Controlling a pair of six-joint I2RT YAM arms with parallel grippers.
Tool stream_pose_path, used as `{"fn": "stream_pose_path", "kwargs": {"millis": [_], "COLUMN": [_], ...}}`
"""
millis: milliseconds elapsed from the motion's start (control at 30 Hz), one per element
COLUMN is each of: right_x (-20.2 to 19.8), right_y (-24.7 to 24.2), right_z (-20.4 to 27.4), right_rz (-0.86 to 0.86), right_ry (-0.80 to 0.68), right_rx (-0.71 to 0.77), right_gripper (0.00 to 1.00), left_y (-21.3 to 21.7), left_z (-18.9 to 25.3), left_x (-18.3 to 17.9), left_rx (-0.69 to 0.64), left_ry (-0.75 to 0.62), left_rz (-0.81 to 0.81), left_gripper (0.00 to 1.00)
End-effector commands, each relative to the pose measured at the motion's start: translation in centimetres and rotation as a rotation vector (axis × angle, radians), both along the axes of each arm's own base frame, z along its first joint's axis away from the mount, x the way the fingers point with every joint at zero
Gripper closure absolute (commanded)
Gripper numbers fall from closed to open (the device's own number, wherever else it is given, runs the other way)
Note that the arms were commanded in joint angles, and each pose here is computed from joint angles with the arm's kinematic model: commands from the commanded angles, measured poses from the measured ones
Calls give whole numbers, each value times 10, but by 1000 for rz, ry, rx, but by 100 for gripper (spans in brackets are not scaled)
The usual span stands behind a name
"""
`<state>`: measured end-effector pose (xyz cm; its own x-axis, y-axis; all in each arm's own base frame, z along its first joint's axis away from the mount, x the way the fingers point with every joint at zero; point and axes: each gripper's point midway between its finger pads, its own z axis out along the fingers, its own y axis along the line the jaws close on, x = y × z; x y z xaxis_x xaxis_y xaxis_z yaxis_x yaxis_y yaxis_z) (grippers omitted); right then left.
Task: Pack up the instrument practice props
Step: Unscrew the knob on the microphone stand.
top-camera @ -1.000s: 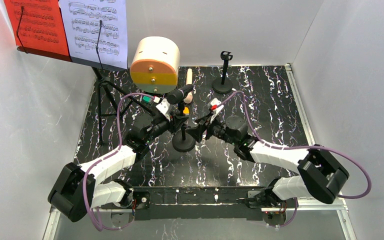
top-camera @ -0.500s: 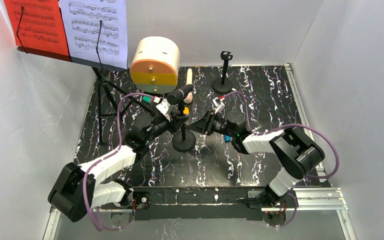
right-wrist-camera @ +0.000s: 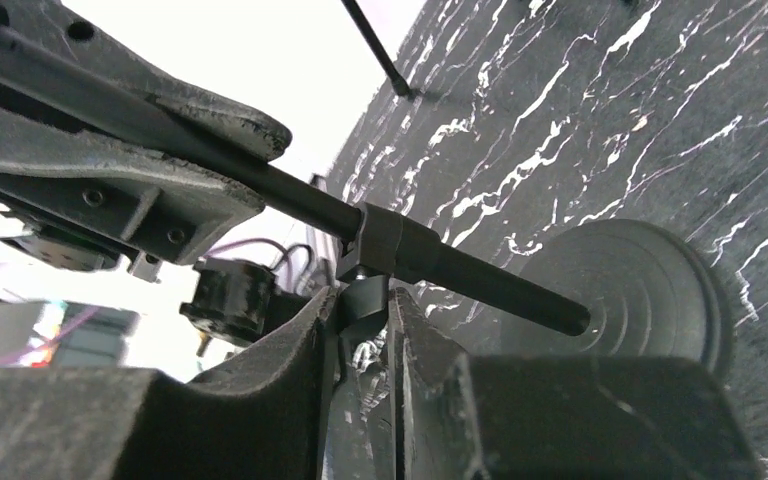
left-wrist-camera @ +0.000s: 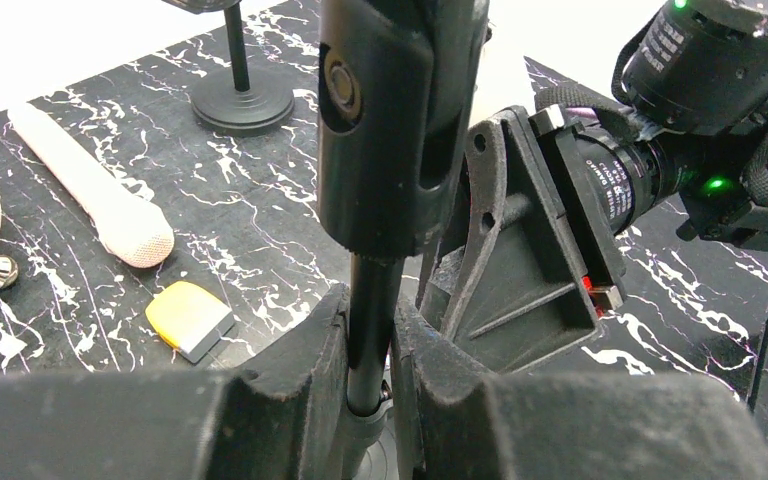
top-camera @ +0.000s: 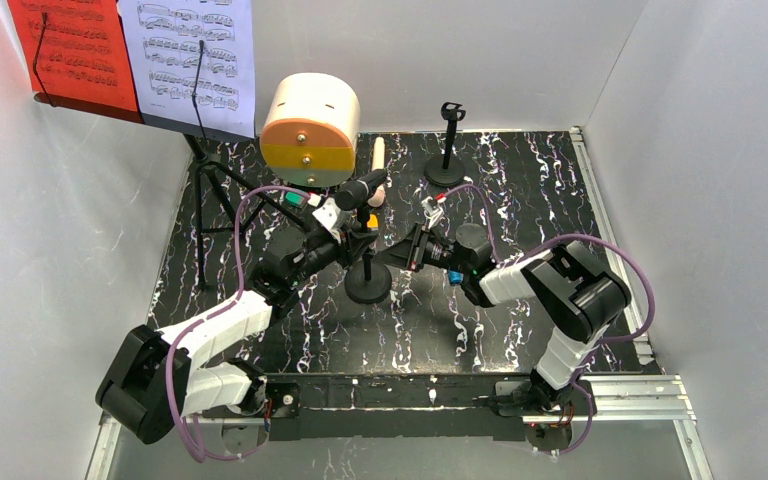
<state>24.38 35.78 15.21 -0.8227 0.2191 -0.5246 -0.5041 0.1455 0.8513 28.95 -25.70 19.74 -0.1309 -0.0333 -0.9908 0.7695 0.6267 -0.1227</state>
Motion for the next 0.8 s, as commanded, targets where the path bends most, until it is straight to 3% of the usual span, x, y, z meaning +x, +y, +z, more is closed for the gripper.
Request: {"fn": "stream_pose_path", "kwargs": {"millis": [0,100,333,567,667,767], "right_x": [0,4,-10,-2,-4,-14], "right_y": [3,-1,-3,-18,-14,-3], "right_z": [5,-10,-40,-38,-39,-36], "right_rz": [83,74,132,21,-16,-22], "right_ry": [-263,-479,-1152,-1803,-1943,-1976], "right_rx": [-111,-291,-816,-1309,-1419,-1363], "right_gripper": [99,99,99,99,99,99], "left_y": [2,2,2,4,4,5], "left_z": [-28,-29,-28,-30,-32,-32], "left_x": [-7,-7,-5,-4,-3,-2], "left_rx": [44,44,40,50,53,55], "left_ry": [106,112,120,126,131,132], "left_rz": [-3,1,8,17,25,29], "left_gripper": [100,100,100,100,100,100]}}
